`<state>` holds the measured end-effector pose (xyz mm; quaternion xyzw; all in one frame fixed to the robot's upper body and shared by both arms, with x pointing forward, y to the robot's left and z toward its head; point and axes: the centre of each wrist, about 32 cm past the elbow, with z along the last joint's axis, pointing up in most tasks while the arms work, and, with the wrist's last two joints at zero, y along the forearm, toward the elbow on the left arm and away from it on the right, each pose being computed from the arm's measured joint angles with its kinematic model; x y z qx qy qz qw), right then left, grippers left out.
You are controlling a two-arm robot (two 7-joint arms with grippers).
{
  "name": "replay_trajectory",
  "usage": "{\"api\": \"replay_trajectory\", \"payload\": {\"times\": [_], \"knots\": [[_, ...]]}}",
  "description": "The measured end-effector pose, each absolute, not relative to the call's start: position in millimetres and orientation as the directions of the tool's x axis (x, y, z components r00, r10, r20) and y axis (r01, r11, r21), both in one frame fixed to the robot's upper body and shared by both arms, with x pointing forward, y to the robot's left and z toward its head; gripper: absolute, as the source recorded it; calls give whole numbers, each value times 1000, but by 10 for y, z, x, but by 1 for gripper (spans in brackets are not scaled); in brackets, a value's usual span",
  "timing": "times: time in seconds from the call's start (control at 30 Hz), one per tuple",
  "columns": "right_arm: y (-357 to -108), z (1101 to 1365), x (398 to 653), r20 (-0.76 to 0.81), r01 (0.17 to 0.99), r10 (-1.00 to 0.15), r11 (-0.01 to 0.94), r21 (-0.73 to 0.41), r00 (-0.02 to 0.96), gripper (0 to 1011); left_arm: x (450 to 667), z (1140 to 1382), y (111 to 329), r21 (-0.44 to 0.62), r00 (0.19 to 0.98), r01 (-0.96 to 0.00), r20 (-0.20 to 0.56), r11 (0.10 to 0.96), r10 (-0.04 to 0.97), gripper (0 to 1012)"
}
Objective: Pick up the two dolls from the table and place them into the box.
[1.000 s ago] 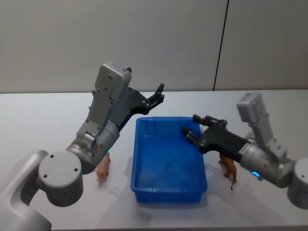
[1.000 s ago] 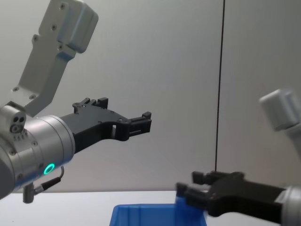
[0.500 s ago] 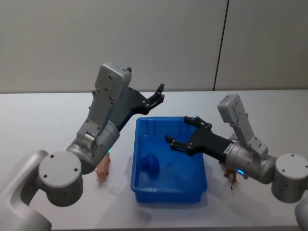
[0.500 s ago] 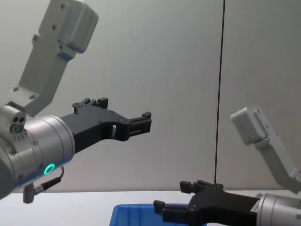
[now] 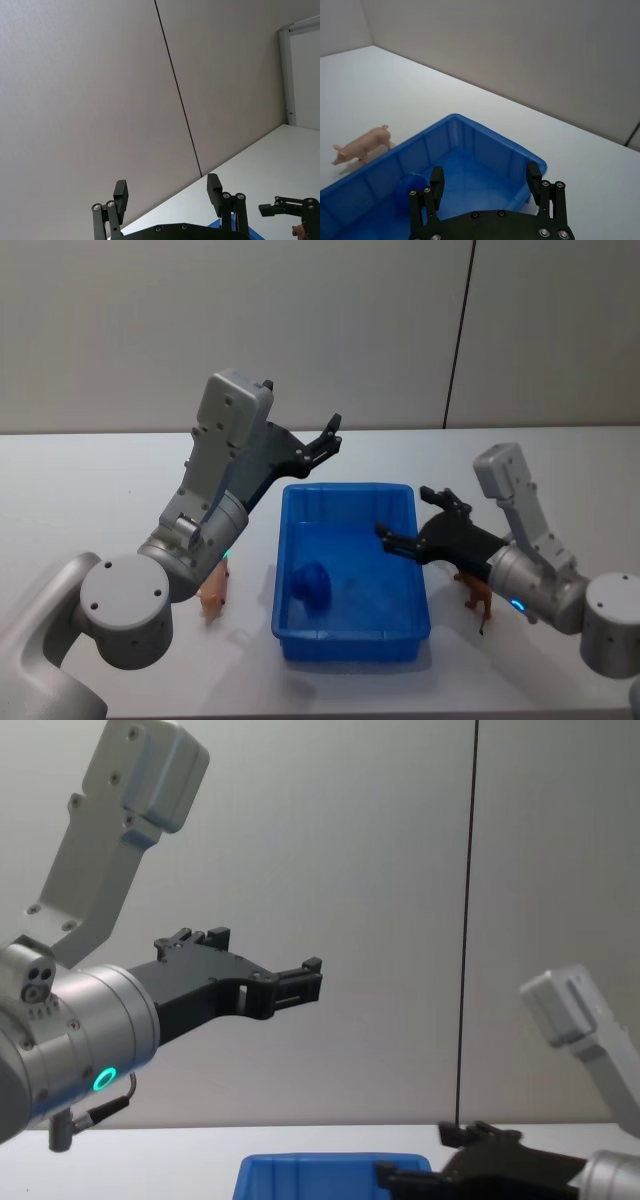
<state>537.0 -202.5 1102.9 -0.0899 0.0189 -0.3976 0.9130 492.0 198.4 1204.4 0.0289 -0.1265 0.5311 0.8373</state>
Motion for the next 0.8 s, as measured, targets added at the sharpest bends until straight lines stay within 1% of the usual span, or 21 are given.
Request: {"api": "replay_trajectory", "payload": {"times": [0.4,0.47,0.6,0.8], "knots": [[-2190,10989,5091,39,812,-829,535,-233,557,1001,4920,12044,1984,-86,404,-897,243,434,882,1001],[-2233,10970,5000,41,832,-853,495,-250,520,1001,4920,12044,1984,-86,404,-897,242,434,882,1001],[-2287,10946,4892,42,850,-877,452,-271,479,1001,4920,12044,1984,-86,404,-897,243,434,882,1001],[-2339,10911,4782,32,863,-898,411,-296,439,1001,4920,12044,1984,-86,404,-897,243,434,882,1001]]}}
